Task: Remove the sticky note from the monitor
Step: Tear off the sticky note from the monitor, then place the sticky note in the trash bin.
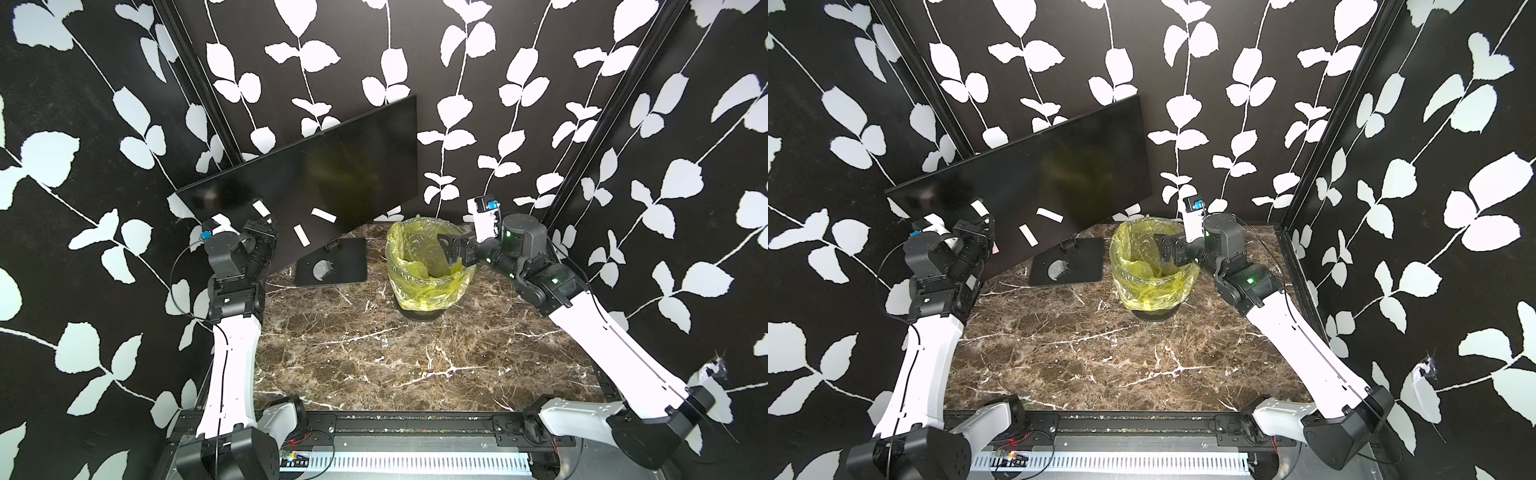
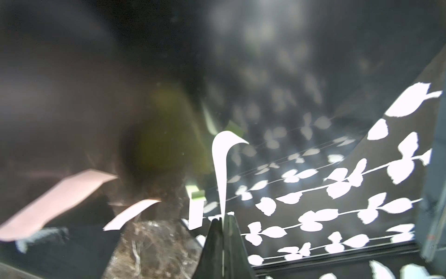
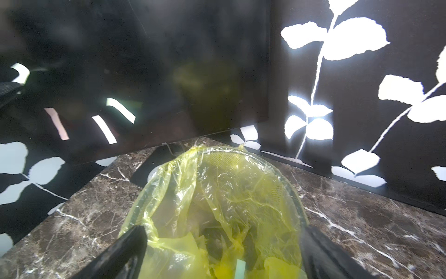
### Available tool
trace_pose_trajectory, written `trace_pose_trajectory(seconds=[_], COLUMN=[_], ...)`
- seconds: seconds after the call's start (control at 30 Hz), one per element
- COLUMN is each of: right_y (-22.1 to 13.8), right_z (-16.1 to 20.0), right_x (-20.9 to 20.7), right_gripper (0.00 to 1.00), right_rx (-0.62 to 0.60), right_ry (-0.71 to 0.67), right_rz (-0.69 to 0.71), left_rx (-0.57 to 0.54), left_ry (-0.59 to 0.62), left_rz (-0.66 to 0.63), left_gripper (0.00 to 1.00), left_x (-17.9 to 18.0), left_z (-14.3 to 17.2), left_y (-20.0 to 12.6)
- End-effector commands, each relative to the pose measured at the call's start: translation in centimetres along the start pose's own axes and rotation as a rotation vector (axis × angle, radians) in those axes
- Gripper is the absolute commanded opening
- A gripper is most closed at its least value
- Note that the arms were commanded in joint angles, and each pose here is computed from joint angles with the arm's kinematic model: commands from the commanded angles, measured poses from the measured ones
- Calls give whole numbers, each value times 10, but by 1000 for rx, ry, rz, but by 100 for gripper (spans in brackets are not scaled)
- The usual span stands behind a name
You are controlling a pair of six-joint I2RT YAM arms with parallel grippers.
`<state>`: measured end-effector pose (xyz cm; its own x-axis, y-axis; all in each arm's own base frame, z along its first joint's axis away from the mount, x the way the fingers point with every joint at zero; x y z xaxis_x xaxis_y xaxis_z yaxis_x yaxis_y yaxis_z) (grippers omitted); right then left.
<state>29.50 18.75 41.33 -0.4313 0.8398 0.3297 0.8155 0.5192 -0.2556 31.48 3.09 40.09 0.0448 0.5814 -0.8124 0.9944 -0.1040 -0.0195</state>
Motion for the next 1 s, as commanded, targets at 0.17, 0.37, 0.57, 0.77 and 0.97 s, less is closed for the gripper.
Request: trace_pose_trajectory(seconds=[0.17,0.37,0.57,0.77,0.97], right_y=[-8,-8,-10,-11,-16], right_z=[-19,-20,-22,-20,-22], right_x=[29,46,51,54,53], right_gripper=[99,99,99,99,99], right_rx=[-64,-64,-69,-61,-74], right_ry=[21,12,8,8,2], right_rz=[-200,-277,-296,-310,-304], left_rx=[-6,65,229,446,709], left_ry=[25,61,103,243,378], left_rz=[64,88,144,221,313], left_gripper=[0,0,0,0,0], left_x=[-24,-40,-67,-104,-145], left_z=[-4,17,71,133,196], left_y=[-22,-27,-17,6,29])
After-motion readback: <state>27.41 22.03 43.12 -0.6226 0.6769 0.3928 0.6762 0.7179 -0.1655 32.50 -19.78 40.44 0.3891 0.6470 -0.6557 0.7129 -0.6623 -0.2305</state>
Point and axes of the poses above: each gripper's point midway between its finger pads, its own y axis out along the fingers, its own x axis along the line the jaws close on, z = x × y, the point moved 6 cm from there along -y, back along the fingers, and after that the axes turned 12 degrees about y, right-handed, at the moved point
